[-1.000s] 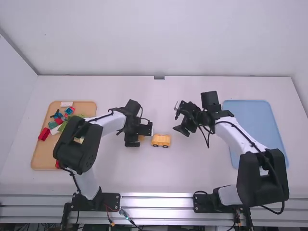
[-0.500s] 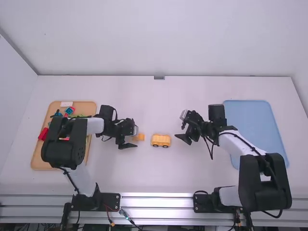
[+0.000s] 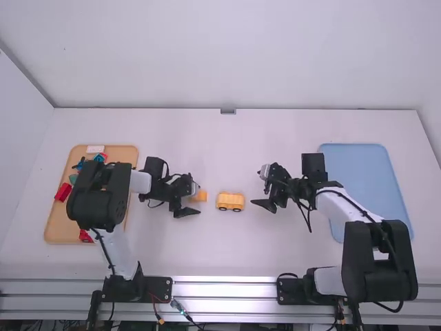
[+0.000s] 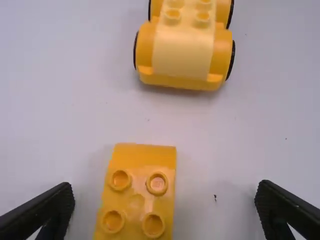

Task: Assemble lego blocks to make yellow taxi

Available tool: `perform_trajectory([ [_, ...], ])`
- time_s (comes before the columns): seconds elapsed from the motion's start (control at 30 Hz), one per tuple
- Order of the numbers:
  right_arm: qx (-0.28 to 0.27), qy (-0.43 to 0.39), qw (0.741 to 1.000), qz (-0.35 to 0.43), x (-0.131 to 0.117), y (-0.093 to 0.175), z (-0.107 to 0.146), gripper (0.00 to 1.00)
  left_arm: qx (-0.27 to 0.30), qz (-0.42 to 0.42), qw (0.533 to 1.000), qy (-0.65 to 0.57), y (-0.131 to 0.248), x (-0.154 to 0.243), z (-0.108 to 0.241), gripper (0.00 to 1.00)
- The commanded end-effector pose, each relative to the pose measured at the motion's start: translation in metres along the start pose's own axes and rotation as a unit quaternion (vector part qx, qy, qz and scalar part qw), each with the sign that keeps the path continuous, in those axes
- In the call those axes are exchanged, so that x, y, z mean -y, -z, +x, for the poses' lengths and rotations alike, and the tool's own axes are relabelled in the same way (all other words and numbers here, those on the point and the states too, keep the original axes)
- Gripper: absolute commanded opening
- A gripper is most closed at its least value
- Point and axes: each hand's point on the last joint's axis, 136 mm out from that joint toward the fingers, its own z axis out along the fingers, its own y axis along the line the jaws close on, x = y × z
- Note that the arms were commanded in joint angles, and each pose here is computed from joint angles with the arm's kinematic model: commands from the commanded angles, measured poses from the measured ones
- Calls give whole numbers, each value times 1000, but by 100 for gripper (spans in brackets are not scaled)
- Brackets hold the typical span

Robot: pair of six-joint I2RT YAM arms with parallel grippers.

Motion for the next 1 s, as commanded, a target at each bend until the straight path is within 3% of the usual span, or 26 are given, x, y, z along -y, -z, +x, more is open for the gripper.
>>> perform_trajectory([
  [0.0,9,0,1000,-10,-6,0,-1,99,9,13,1000,1,1,-5,-1,93],
  [0.23,8,1,1000,-8,-6,0,-1,99,-9,59,997,-48,6,12,-1,78],
  [0.53,9,2,1000,-8,-5,0,-1,99,-10,13,1000,-26,-2,-2,5,64],
  [0.7,8,2,1000,-7,-5,0,-1,99,-8,2,1000,-23,-5,0,10,59],
  [0.97,9,3,1000,-7,-5,0,-1,99,-17,-3,1000,-5,1,0,18,58],
])
